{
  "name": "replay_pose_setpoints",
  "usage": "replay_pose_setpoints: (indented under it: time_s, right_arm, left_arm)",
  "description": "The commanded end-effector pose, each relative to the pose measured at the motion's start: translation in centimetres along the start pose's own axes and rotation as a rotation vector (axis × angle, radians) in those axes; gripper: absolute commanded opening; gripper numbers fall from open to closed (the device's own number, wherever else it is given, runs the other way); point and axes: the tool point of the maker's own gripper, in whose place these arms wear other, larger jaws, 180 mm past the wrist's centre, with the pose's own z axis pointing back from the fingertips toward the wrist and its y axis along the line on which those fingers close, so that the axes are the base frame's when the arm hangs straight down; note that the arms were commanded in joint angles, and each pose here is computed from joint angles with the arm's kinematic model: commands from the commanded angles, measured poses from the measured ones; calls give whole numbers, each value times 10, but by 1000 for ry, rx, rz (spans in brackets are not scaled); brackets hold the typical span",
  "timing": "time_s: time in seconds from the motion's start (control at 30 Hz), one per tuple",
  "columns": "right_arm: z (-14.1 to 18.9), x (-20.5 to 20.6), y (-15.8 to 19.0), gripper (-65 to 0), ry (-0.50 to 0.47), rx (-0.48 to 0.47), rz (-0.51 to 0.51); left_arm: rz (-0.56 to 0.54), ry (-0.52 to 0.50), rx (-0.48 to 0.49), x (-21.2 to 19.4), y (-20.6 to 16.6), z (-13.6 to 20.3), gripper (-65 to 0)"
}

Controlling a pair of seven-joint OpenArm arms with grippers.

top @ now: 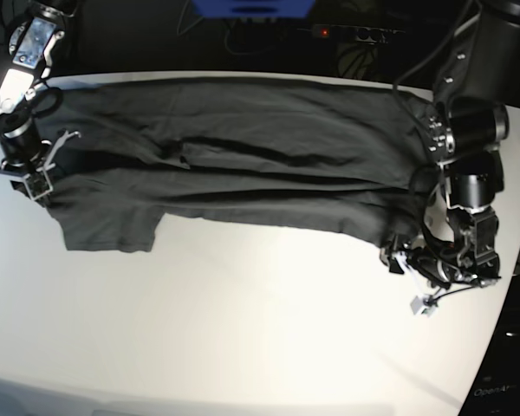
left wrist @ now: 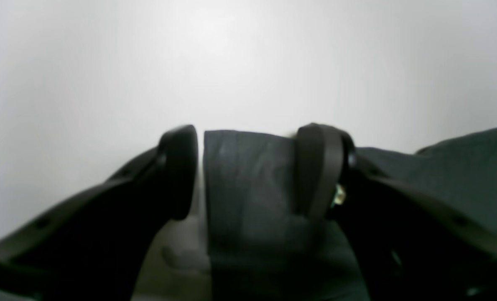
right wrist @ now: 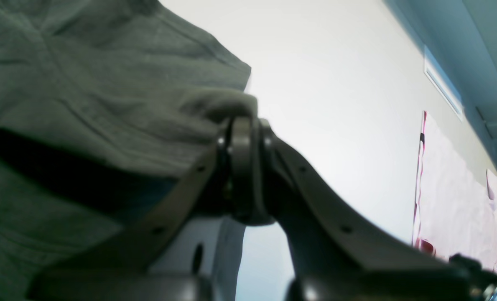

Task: Fold the T-shirt properly
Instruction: 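Hold the strip ends and pull both grippers apart to tension it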

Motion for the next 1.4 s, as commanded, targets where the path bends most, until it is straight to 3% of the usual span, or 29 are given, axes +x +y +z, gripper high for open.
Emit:
replay_pose_setpoints:
  time_s: [0.0,0.2,0.3,0.47,0.57,0.73,0.97,1.37]
  right_arm:
    - [1,10,-11,-647,-40,-28,11]
    - [2,10,-11,-647,-39,-27,12]
    - [2,10,-10,-647,-38,-26,13]
    - [2,10,-10,-647,-38,-26,13]
    - [2,9,-10,-647,-36,-25,12]
    - [2,9,-10,-647,-37,-24,14]
    - [3,10,-12,-647,-37,-32,15]
    - [16,31,-27,-647,-81,-101,26]
  left_arm:
    - [-12,-13,7,10,3,6,-302]
    - [-3,16,1,-7,1,0,-512]
    - [0,25,0,-12,1,-2,-569]
    - [2,41,-5,-22,0,-5,-574]
    - [1,45,-5,-23,1,-4,-623]
    - [9,40,-9,-23,1,-4,-611]
    - [112,-15,-17,-26,13,2,-609]
    - [122,7,3,-44,21,3,-609]
